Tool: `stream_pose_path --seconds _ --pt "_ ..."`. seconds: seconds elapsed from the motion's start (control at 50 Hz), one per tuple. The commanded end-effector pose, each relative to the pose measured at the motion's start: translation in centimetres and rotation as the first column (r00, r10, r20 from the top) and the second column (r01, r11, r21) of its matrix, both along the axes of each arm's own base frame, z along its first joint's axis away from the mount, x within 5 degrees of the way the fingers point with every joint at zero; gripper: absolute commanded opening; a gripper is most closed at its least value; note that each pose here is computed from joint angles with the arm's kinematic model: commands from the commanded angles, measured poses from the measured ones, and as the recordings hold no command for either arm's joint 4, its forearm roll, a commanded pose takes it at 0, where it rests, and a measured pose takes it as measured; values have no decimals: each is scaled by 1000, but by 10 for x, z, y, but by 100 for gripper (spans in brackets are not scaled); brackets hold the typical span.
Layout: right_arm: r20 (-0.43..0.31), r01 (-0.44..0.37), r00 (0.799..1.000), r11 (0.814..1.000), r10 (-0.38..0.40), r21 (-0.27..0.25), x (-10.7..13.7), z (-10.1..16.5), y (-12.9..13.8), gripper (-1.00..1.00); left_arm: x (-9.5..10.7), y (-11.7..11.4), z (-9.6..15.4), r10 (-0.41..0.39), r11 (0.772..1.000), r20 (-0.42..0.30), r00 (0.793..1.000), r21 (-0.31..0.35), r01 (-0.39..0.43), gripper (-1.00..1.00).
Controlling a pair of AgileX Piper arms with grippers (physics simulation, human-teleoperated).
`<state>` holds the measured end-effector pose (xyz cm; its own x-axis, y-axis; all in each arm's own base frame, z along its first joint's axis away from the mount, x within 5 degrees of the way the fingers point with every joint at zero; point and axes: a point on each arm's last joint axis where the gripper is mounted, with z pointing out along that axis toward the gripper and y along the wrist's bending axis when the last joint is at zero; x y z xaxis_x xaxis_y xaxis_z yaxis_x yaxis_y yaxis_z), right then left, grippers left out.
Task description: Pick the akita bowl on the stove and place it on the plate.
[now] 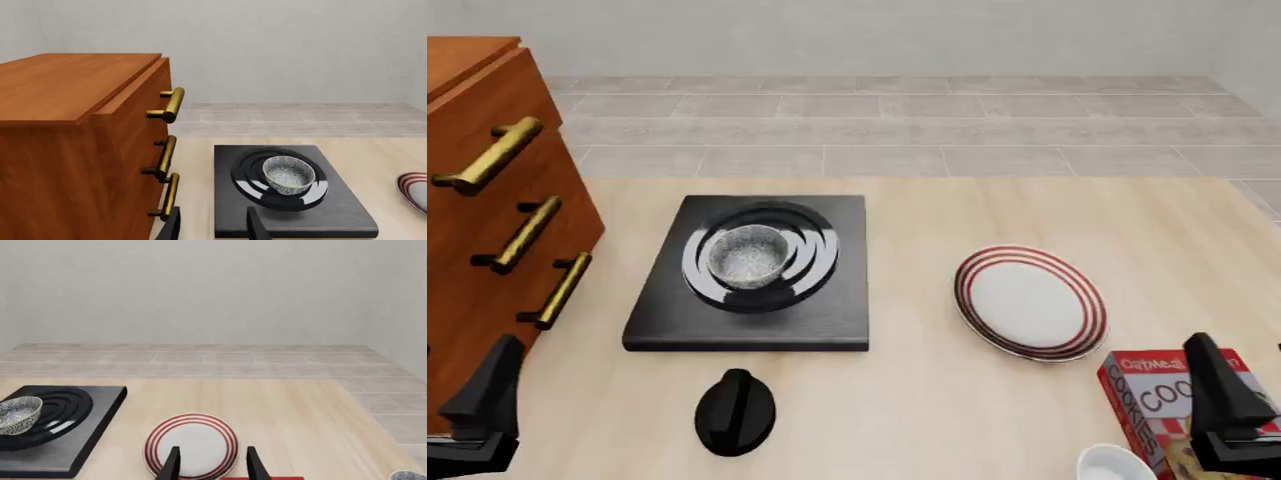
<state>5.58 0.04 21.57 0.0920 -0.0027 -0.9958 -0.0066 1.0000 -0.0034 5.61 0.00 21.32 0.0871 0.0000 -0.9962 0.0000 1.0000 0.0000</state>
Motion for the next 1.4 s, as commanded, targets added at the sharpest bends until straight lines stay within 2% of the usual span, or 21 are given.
stream_pose_path --seconds 0.02,0.2,0.24,0.26,0.36,0.38,0.4,0.44,0.46,0.5,0.52,0.64,0.76,0.9,0.96,0.98,1.02,1.08,1.1,1.16,1.4 --pt "0 8 1000 1000 -8 -2 0 0 0 100 0 0 0 0 1000 0 1000 0 0 100" --pt "-6 -21 1000 1000 21 -20 0 2 1 100 0 0 0 0 1000 0 1000 0 0 100" --pt "-14 -58 998 996 57 -61 3 5 4 100 0 0 0 0 1000 0 1000 0 0 100" --pt "-21 -68 998 996 67 -62 5 6 4 100 0 0 0 0 1000 0 1000 0 0 100" --pt "-40 -83 996 993 80 -78 23 17 7 100 0 0 0 0 1000 0 1000 0 0 100" --pt "-57 -95 994 994 92 -62 29 19 8 100 0 0 0 0 1000 0 1000 0 0 100" --pt "-67 -95 994 992 89 -82 34 20 9 100 0 0 0 0 1000 0 1000 0 0 100" --pt "-77 -108 992 992 102 -65 42 25 11 100 0 0 0 0 1000 0 1000 0 0 100" --pt "-78 -115 991 989 108 -88 46 27 12 100 0 0 0 0 1000 0 1000 0 0 100" --pt "-90 -123 989 990 116 -73 55 31 14 100 0 0 0 0 1000 0 1000 0 0 100" --pt "-88 -122 990 989 114 -85 58 32 14 100 0 0 0 0 1000 0 1000 0 0 100" --pt "-117 -153 983 985 143 -81 76 33 21 100 0 0 0 0 1000 0 1000 0 0 100" --pt "-138 -189 974 979 178 -72 97 45 30 100 0 0 0 0 1000 0 1000 0 0 100" --pt "-191 -241 956 967 222 -80 130 56 46 100 0 0 0 0 1000 0 1000 0 0 100" --pt "-208 -249 952 963 224 -105 137 55 48 100 0 0 0 0 1000 0 1000 0 0 100" --pt "-207 -258 950 962 235 -93 139 57 51 100 0 0 0 0 1000 0 1000 0 0 100" --pt "-225 -275 943 955 245 -113 146 54 56 100 0 0 0 0 1000 0 1000 0 0 100" --pt "-239 -293 936 950 260 -113 155 58 62 100 0 0 0 0 1000 0 1000 0 0 100" --pt "-259 -312 926 943 275 -113 162 57 68 100 0 0 0 0 1000 0 1000 0 0 100" --pt "-262 -322 922 940 286 -108 165 58 72 100 0 0 0 0 1000 0 1000 0 0 100" --pt "-311 -382 894 912 323 -151 192 66 95 100 0 0 0 0 1000 0 1000 0 0 100"
